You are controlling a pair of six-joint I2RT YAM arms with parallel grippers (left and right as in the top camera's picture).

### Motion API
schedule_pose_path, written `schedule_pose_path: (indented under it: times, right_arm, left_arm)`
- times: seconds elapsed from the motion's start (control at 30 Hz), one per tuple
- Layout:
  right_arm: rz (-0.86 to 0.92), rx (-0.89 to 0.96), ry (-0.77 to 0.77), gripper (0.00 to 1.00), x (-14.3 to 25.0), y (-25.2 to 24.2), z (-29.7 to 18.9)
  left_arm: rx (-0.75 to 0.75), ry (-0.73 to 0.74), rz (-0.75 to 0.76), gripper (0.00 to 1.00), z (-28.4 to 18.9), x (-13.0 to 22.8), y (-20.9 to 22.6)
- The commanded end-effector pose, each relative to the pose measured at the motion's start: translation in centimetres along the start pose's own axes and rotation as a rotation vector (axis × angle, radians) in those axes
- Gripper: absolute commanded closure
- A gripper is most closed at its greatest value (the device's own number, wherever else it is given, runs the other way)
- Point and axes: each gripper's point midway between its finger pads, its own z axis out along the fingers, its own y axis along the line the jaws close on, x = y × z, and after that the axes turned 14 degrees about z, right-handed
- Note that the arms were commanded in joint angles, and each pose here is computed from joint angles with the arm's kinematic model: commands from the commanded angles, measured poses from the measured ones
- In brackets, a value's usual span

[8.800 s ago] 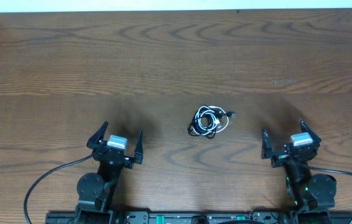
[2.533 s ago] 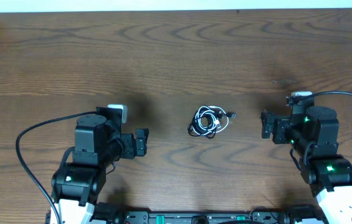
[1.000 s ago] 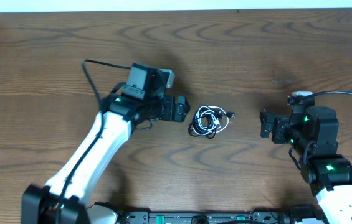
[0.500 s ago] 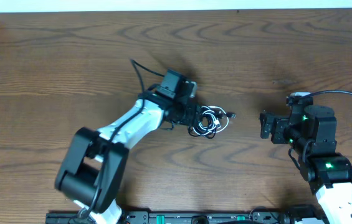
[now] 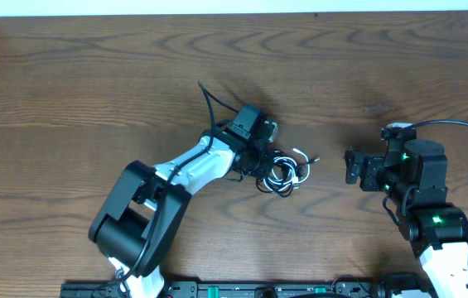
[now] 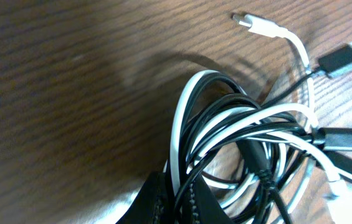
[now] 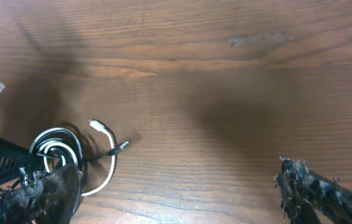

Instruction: Untangle cables

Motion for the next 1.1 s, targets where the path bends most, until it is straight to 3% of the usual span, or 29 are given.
schedule_pose_path:
  times: [0.0, 0.27, 0.63, 0.8, 0.93, 1.07]
  right_arm:
    - [0.005, -0.078, 0.017, 0.01, -0.1, 1.6, -0.4]
    - [0.013, -0.236, 0.139, 0.01, 1.8, 4.3, 0.4]
    - [0.023, -0.481, 0.301, 0.05, 3.9, 8.3, 2.4]
    - [0.025, -0.501, 0.404, 0.24, 6.3, 8.9, 3.4]
    - [0.007, -0.548, 0.480, 0.29, 8.2, 10.3, 3.3]
    - [-0.023, -0.559, 0.518, 0.56, 9.5, 11.1, 3.5]
  left_arm:
    - [-0.003, -0.097, 0.018, 0.92, -3.7, -2.2, -0.5]
    - [0.013, -0.219, 0.076, 0.92, -9.8, -3.7, -3.5]
    - [0.038, -0.074, 0.090, 0.93, -8.4, 0.2, -5.6]
    - [0.048, -0.074, 0.114, 0.93, -8.1, 0.2, -6.5]
    - [0.051, -0.075, 0.122, 0.93, -8.1, 0.2, -6.8]
    - [0.052, -0.075, 0.123, 0.93, -8.1, 0.2, -6.8]
